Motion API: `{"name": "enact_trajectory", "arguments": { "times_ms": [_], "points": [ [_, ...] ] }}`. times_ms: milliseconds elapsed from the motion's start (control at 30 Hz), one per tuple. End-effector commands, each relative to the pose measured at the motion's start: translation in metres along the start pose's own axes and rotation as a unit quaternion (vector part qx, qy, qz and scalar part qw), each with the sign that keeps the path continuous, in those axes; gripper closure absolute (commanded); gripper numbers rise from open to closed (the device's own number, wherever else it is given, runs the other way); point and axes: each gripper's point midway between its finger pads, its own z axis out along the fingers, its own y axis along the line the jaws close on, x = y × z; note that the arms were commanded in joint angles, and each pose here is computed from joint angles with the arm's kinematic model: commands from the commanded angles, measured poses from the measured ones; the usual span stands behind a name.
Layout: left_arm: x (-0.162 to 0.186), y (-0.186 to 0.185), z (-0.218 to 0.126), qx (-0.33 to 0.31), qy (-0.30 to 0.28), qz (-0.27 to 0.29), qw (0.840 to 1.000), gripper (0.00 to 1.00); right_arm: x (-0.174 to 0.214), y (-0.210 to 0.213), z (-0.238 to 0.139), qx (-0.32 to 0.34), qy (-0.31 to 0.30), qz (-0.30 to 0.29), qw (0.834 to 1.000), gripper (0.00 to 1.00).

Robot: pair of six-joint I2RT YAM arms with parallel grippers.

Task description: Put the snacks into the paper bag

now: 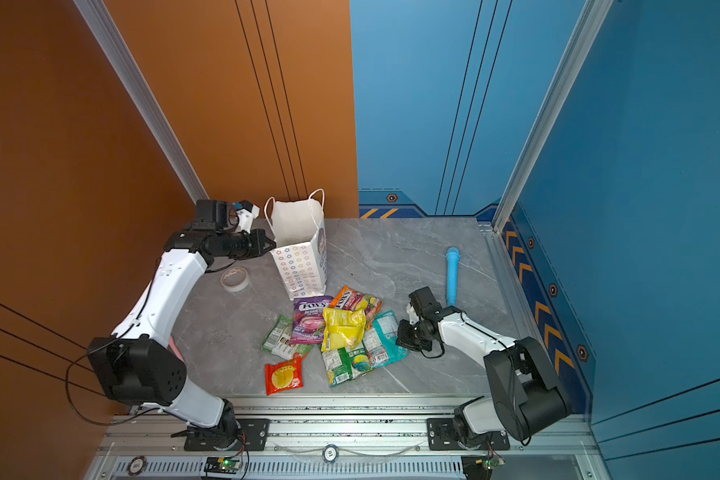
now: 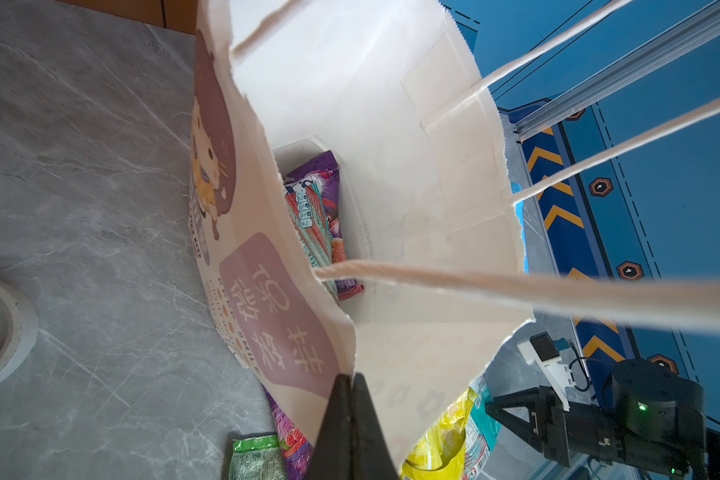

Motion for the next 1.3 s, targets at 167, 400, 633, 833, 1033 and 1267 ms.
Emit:
{"name": "enact_trajectory", "arguments": {
  "times_ms": [167, 400, 633, 833, 1033, 1267],
  "points": [
    [0.015, 0.011, 0.011, -0.012, 0.029, -0.015, 0.999, 0.98, -0.014, -0.006, -0.023, 0.028, -0.053, 0.001, 0.998, 1.00],
    [0.016, 0.011, 0.011, -0.012, 0.029, -0.016, 0.999, 0.98, -0.026, -0.001, -0.055, 0.029, -0.098, 0.003, 0.995, 1.00],
    [0.015, 0.010, 0.010, -0.011, 0.027, -0.014, 0.999, 0.98, -0.035, 0.006, -0.082, 0.024, -0.139, 0.007, 0.990, 1.00],
    [0.015, 0.009, 0.010, -0.011, 0.028, -0.014, 0.999, 0.98, -0.043, 0.015, -0.105, 0.013, -0.166, 0.012, 0.986, 1.00],
    [0.015, 0.008, 0.009, -0.010, 0.027, -0.013, 1.000, 0.98, -0.052, 0.027, -0.131, 0.004, -0.198, 0.011, 0.980, 1.00],
    [0.015, 0.007, 0.009, -0.009, 0.027, -0.012, 1.000, 0.98, -0.067, 0.046, -0.159, -0.015, -0.237, 0.009, 0.971, 1.00]
  ]
}}
